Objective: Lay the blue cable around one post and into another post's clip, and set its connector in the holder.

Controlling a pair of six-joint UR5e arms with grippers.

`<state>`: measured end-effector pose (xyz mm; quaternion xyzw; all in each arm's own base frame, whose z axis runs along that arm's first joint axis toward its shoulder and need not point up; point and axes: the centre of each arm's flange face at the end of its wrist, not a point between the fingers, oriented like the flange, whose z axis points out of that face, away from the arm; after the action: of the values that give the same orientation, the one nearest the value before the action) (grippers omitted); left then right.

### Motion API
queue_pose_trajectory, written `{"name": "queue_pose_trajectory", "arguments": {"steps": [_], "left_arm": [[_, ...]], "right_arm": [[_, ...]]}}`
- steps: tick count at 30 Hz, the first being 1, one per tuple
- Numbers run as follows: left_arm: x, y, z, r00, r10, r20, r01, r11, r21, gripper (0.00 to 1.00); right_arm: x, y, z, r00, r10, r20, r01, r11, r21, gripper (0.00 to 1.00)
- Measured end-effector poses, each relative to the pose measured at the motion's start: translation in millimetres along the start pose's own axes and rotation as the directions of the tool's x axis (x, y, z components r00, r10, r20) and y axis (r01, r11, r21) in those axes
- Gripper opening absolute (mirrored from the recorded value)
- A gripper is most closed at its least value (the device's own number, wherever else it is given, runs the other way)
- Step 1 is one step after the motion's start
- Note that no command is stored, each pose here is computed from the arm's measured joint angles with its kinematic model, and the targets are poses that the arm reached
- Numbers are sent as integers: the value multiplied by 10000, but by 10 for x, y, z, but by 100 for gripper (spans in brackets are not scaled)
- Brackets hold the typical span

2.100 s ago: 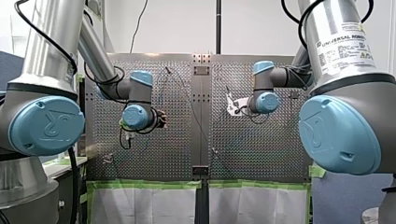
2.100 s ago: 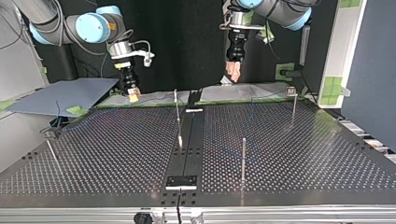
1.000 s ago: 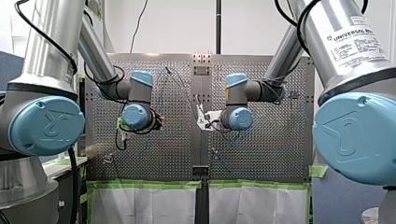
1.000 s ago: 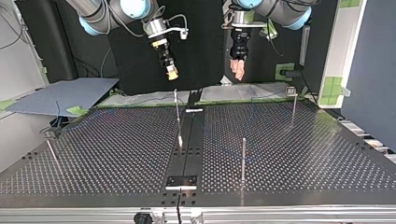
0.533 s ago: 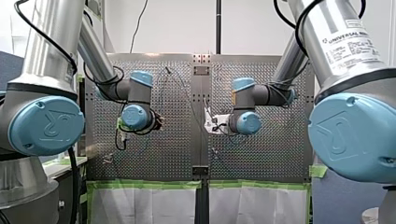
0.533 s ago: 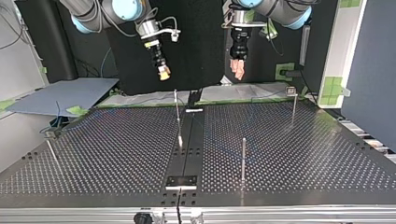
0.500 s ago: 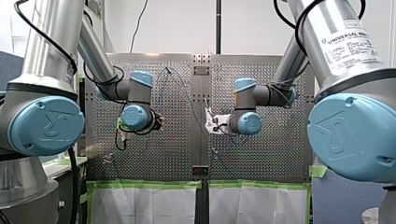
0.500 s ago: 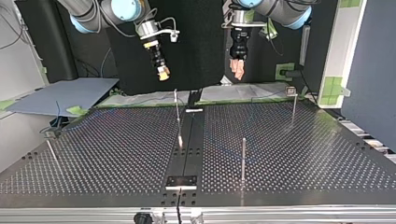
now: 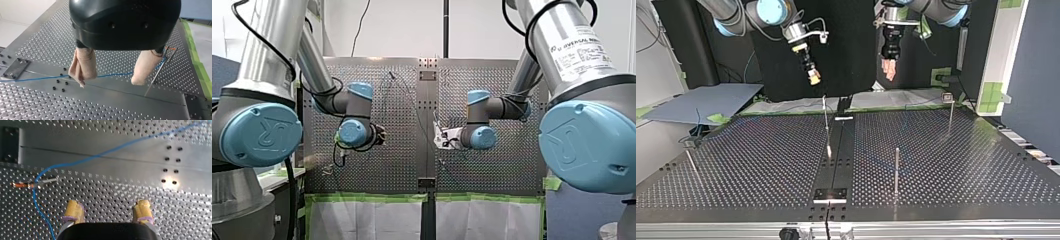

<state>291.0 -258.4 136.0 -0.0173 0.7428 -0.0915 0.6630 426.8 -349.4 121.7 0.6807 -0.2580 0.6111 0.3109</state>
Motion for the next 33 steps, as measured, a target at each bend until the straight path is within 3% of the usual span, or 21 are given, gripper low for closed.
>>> {"name": "queue_pose_trajectory", "arguments": {"steps": [5,9,17,33], "left_arm": [[86,-29,48,10000,34,40,-34,9999,149,100],[101,-35,68,9999,8,120,-8,10000,3,100],[115,-11,45,10000,-2,37,3,9995,-321,100],[138,-29,22,9997,-124,-227,121,9999,-106,100]], "right_arm": [[-14,-180,3,9998,-26,-211,27,10000,45,100],[-1,-240,8,9995,-21,-305,23,10000,58,100],[-8,-240,10,9996,22,-279,-22,10000,-17,100],[-17,-239,-2,9999,64,-85,-64,10000,-33,100]]}}
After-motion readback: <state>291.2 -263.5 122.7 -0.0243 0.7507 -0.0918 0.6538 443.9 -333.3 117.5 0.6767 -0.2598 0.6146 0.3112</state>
